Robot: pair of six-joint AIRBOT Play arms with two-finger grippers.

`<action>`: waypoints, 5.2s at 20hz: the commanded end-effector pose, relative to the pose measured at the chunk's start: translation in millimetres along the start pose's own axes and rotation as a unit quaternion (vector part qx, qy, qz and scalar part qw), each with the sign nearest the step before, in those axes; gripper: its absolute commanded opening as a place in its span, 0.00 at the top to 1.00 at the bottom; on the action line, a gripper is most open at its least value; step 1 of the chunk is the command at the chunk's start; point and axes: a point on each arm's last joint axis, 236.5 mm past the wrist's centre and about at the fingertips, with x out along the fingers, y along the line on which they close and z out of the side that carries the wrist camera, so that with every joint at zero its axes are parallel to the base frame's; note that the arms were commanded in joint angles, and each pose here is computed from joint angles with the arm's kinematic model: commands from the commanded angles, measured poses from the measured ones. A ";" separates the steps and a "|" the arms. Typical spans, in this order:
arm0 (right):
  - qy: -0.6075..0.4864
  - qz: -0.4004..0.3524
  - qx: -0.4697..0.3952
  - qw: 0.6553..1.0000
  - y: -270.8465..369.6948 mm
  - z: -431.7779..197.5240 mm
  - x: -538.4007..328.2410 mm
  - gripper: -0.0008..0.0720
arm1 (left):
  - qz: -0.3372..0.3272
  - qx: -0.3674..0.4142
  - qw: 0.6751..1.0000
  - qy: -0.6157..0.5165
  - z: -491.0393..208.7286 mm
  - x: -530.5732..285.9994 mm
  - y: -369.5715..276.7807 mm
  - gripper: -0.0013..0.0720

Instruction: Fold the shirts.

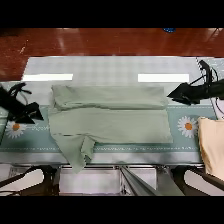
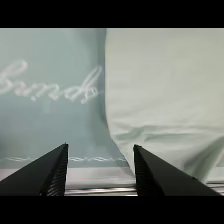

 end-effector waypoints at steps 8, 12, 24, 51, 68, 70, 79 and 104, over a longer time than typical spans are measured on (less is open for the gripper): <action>-0.078 0.116 0.002 0.990 50.4 -42.1 -0.6 0.43 | -0.139 -0.086 0.986 -0.004 -66.4 66.6 -18.8 0.30; -0.095 0.143 0.008 0.985 62.4 -34.3 -5.6 0.43 | -0.155 -0.088 0.984 -0.013 -62.9 81.2 -37.4 0.30; -0.196 -0.049 0.165 0.965 -96.3 -10.1 -98.9 0.43 | -0.137 -0.044 0.989 0.026 -80.1 103.9 -65.1 0.90; 0.115 -0.038 0.198 0.973 -100.0 -146.1 62.5 0.85 | -0.159 -0.019 0.987 0.019 -77.9 99.5 -74.7 0.95; -0.012 0.015 0.066 0.998 -30.2 66.0 47.2 0.96 | -0.211 0.005 0.970 -0.123 132.3 -18.4 -157.2 0.95; -0.005 0.016 0.078 0.997 -36.6 74.9 57.5 0.96 | -0.214 0.002 0.968 -0.128 157.6 -21.5 -165.2 0.95; -0.039 -0.009 0.109 0.993 -74.6 100.0 84.7 0.96 | -0.214 -0.011 0.968 -0.128 214.5 5.0 -171.5 0.95; -0.093 -0.059 0.187 0.976 -128.5 59.8 22.2 0.43 | -0.094 0.103 0.918 -0.372 56.3 -114.9 -157.3 0.29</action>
